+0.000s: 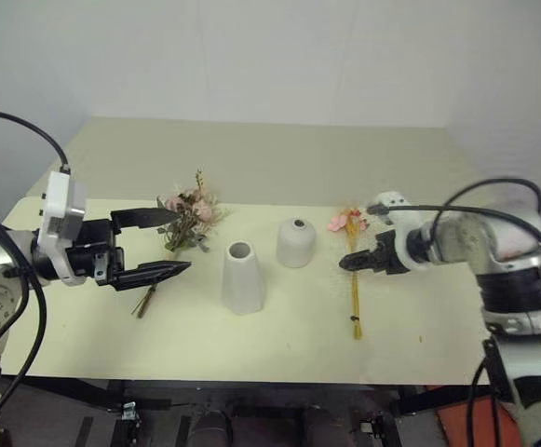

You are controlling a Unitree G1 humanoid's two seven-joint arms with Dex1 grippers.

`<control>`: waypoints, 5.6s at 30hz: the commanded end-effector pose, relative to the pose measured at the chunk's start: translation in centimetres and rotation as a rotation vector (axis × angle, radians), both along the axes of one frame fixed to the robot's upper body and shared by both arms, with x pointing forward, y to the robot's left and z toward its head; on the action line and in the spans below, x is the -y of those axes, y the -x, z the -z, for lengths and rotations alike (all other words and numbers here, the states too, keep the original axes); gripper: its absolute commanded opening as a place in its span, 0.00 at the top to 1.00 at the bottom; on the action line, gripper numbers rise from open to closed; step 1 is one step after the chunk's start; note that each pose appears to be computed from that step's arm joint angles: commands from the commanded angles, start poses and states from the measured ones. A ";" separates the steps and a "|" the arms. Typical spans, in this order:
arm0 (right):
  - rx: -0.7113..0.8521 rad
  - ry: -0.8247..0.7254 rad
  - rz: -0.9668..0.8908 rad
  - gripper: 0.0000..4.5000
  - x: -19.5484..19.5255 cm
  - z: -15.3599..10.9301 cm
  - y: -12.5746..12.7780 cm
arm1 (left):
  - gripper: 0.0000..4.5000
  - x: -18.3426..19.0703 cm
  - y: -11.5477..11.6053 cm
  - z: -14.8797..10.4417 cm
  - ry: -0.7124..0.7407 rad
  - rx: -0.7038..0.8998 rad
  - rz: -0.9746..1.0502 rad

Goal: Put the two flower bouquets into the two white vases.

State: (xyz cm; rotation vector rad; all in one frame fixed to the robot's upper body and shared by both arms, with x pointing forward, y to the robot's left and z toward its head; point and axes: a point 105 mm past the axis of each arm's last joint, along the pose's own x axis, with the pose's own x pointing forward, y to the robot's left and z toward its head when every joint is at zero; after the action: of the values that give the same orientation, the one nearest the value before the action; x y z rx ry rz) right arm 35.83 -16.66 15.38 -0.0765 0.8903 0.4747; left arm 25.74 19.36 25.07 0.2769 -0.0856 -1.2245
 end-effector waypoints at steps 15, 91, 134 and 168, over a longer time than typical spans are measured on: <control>0.054 0.167 0.056 1.00 0.4 1.5 -2.6 | 0.00 0.1 0.5 -1.1 -0.015 0.054 0.014; 1.138 -0.589 -0.060 1.00 -9.7 -14.7 -2.5 | 0.00 -0.4 -0.3 -0.6 -0.079 -0.071 -0.082; 1.080 -0.605 -0.041 1.00 -9.6 -13.0 -3.0 | 0.00 -0.4 -0.3 -0.5 -0.079 -0.073 -0.082; 1.139 -0.495 -0.117 1.00 -10.5 -9.6 -1.7 | 0.00 -0.8 -0.6 -0.3 -0.075 -0.086 -0.114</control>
State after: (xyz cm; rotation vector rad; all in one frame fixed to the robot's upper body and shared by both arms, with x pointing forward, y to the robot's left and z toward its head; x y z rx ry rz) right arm 38.62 -6.30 23.01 0.0854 -0.2590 0.6160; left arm 26.48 19.85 24.47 0.2701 0.0761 -1.1483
